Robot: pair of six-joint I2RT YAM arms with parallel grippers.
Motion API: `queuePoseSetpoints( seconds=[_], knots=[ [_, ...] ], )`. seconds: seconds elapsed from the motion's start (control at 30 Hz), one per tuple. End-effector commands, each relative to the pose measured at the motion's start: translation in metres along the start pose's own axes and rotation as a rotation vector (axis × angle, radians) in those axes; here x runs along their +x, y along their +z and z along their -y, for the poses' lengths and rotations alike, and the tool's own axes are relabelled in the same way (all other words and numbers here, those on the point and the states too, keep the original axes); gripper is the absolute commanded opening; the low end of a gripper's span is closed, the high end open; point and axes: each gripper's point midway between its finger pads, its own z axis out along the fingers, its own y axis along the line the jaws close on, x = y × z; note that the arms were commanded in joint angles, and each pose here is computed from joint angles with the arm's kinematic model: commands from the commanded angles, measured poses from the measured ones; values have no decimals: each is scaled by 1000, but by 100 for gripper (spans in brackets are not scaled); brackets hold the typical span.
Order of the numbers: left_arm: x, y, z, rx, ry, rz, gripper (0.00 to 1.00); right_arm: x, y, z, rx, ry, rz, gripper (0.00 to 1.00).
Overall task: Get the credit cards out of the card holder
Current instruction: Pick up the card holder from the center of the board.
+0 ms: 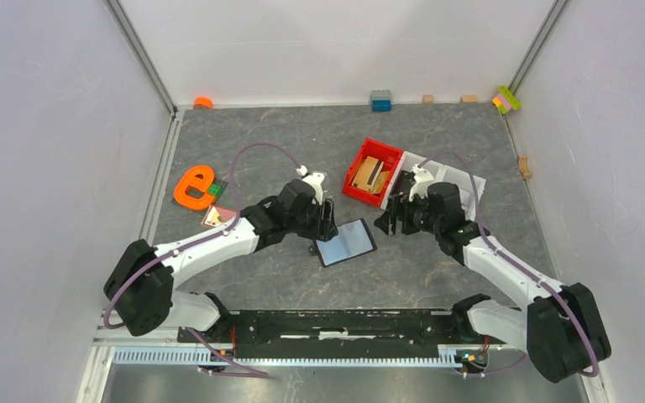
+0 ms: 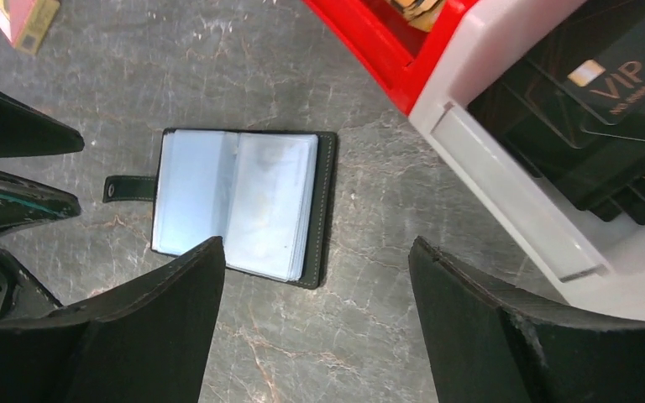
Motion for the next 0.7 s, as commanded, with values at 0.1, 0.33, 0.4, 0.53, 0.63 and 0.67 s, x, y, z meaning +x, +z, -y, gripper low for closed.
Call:
queuePoseSetpoints(
  seconds=[0.1, 0.33, 0.4, 0.53, 0.63, 0.67],
  knots=[
    [22, -4, -22, -116, 109, -94, 66, 8, 20, -11, 23, -84, -114, 82],
    [34, 5, -24, -143, 115, -166, 64, 35, 41, -12, 78, -155, -255, 75],
    [35, 6, -25, -149, 107, -161, 63, 41, 46, -14, 82, -179, -287, 75],
    [40, 11, -34, -190, 108, -176, 60, 53, 55, -14, 99, -202, -338, 73],
    [48, 19, -45, -248, 108, -220, 60, 61, 60, -18, 85, -212, -370, 72],
    [50, 22, -50, -277, 106, -231, 59, 64, 62, -20, 72, -213, -378, 71]
  ],
)
